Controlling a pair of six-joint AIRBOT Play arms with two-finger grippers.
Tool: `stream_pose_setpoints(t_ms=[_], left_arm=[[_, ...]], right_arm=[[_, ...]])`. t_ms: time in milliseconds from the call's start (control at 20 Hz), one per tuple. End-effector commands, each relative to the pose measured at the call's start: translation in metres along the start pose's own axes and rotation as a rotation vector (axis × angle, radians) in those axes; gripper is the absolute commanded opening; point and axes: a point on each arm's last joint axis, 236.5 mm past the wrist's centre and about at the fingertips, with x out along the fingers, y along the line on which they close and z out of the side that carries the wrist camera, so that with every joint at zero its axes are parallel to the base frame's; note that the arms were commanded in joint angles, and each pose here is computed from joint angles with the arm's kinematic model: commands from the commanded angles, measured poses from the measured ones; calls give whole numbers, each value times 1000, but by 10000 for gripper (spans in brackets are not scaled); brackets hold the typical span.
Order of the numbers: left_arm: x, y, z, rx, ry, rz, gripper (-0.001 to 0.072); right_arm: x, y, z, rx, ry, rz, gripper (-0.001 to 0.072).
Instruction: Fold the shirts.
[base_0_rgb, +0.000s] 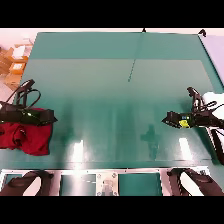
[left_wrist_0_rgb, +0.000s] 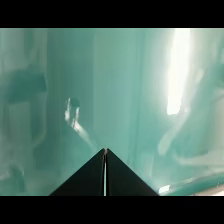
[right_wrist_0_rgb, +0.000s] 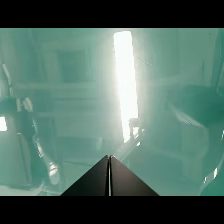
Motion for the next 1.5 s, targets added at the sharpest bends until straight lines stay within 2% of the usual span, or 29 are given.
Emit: stream_pose_setpoints(t_ms=[0, 100, 150, 200, 250, 350, 450, 650, 800, 850, 900, 1000, 1150, 1250, 1350, 1450], left_arm=[[-1, 1, 25, -2, -107, 3, 22], [-6, 25, 45, 72, -189, 112, 51], [-11, 46, 54, 112, -220, 210, 513], [-19, 67, 64, 145, -256, 313, 696], [-29, 86, 74, 199, -288, 413, 720], [-45, 116, 84, 287, -295, 573, 720], [-45, 145, 73, 278, -206, 655, 720], [-4, 191, 6, 180, 87, 647, 720], [23, 202, -42, 280, 290, 604, 720], [26, 203, -49, 282, 308, 599, 712], [27, 203, -50, 281, 316, 596, 626], [26, 203, -53, 299, 335, 592, 26], [22, 198, -47, 278, 320, 585, 20], [9, 179, -18, 254, 252, 565, 20], [-11, 123, 34, 263, 96, 473, 19], [-36, 33, 81, 371, -63, 313, 19]], right_arm=[[0, 0, 0, 0, 0, 0, 16], [0, 0, 0, 0, 0, 0, 16], [0, 0, 0, 0, 0, 0, 16], [0, 0, 0, 0, -1, 0, 16], [0, 0, 0, 0, 0, 0, 16], [0, 0, 0, 0, 0, 0, 16], [0, 0, 0, 0, 0, 0, 16], [0, 0, 0, 0, 0, 0, 16], [0, 0, 0, 1, -1, 0, 16], [0, 0, 0, 0, 0, 0, 16], [0, 0, 0, 0, 0, 0, 16], [0, 0, 0, 1, 0, 0, 17], [0, 0, 0, 1, 0, 1, 16], [0, 0, 0, 1, 0, 1, 17], [0, 2, 0, 4, -1, 8, 17], [0, 2, 1, 4, -2, 9, 17]])
